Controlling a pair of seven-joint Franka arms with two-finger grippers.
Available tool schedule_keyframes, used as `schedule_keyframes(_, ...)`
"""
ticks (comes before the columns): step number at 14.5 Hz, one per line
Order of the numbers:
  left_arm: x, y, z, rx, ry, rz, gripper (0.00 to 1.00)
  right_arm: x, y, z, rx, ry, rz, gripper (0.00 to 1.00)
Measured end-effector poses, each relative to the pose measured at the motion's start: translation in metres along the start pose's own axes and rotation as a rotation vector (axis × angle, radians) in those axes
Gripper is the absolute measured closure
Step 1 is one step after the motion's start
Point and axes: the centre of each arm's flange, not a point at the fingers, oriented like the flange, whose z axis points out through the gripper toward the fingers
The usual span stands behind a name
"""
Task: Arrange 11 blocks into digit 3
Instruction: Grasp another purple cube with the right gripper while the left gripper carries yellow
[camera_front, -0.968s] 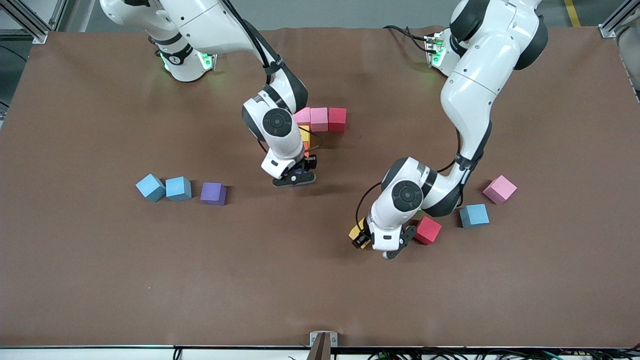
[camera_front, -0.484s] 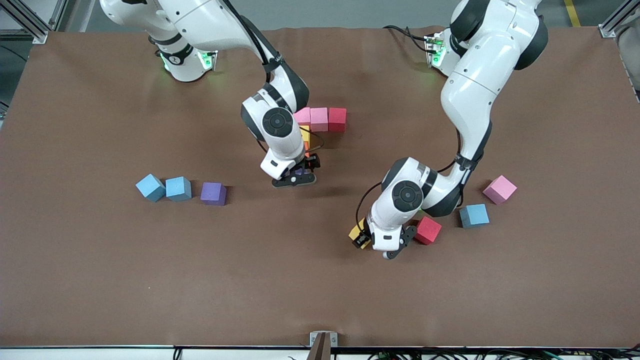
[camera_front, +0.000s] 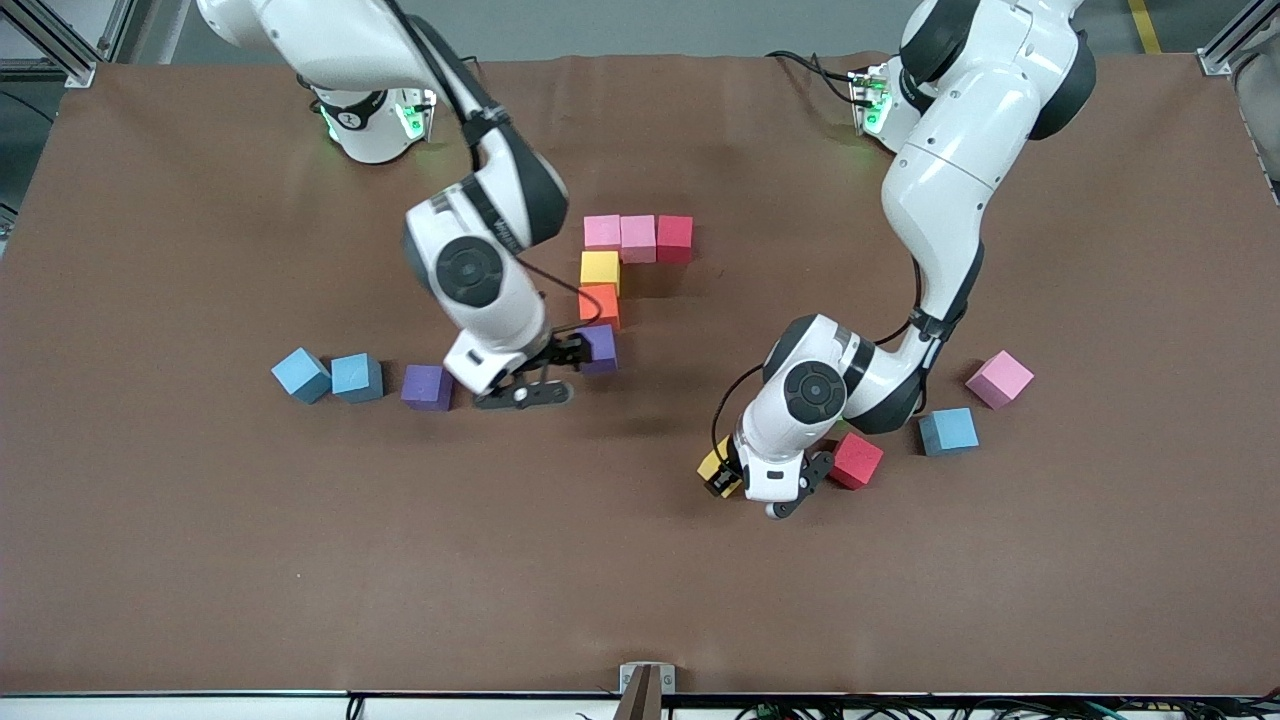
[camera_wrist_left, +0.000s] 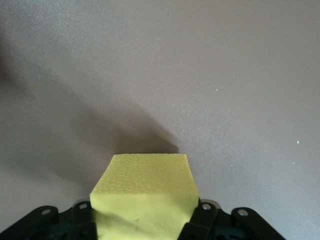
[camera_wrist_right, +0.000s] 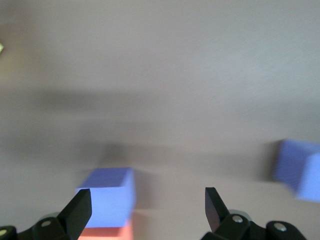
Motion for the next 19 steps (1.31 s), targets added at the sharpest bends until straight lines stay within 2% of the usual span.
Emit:
schedule_keyframes(3, 0.003, -0.001, 0.0, 0.006, -0.001, -0.002, 0.41, 0.025, 0.082, 0.0, -0.003, -0.038, -0.037, 0.0)
schedule_keyframes(6, 0.009, -0.004, -0.001, 0.03, -0.005, 0.006, 0.41, 0.031, 0.139, 0.011, -0.002, -0.071, -0.006, 0.0)
schedule_keyframes(10, 0.013, -0.005, -0.002, 0.013, -0.072, -0.103, 0.41, 0.023, 0.179, 0.036, -0.006, -0.13, 0.038, 0.0)
schedule_keyframes(13, 0.021, -0.008, -0.003, 0.011, -0.082, -0.142, 0.41, 0.007, 0.19, 0.064, -0.012, -0.172, 0.035, 0.0)
schedule_keyframes(15, 0.022, -0.008, -0.003, 0.012, -0.082, -0.149, 0.41, -0.002, 0.191, 0.08, -0.014, -0.172, 0.035, 0.0)
schedule_keyframes(19, 0.023, -0.007, -0.005, 0.01, -0.082, -0.164, 0.41, -0.011, 0.189, 0.099, -0.012, -0.141, 0.031, 0.0)
